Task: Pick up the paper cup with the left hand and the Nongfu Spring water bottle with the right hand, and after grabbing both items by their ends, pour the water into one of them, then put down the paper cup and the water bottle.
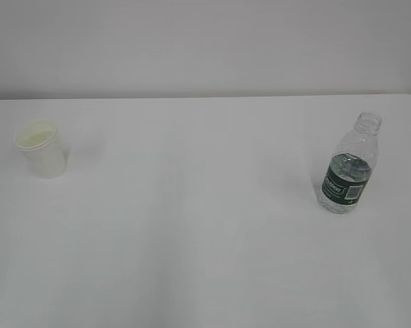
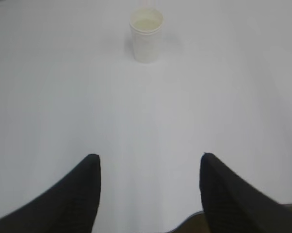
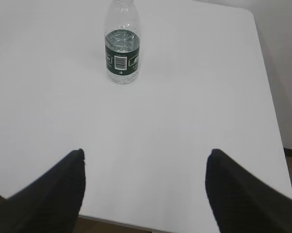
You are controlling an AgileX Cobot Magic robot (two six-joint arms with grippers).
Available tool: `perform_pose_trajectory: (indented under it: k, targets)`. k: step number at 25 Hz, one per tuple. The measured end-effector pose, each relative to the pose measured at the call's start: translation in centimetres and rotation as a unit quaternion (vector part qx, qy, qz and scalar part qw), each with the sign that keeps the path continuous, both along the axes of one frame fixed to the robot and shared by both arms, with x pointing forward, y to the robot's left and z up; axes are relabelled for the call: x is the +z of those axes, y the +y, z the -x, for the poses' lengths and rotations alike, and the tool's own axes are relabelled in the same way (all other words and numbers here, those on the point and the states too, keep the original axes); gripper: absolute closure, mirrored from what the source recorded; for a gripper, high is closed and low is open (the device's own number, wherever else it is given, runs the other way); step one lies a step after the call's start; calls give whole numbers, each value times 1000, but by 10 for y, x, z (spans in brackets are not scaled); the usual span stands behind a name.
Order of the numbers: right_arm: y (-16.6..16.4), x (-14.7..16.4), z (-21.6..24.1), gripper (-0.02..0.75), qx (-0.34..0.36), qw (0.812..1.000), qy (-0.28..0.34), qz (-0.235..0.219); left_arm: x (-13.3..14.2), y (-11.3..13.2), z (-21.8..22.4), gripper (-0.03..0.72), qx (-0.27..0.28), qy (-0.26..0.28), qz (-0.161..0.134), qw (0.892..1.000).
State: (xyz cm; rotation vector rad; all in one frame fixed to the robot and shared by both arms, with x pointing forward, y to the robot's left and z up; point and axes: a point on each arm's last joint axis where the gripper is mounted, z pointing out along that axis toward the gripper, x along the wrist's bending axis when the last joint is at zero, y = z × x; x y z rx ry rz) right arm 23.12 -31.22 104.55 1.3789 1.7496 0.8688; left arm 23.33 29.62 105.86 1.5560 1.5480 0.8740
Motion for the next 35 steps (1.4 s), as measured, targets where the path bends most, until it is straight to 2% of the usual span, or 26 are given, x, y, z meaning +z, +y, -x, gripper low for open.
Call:
perform_pose_trajectory:
  k: [28,35]
  targets:
    - [1,0,0,151,3,1000,0,-4,-1,-1,4,237,-1,-9,5,1000]
    - [2,0,1,151,-38,999,0,-6,0,-2,4,237,13,-9,6,1000]
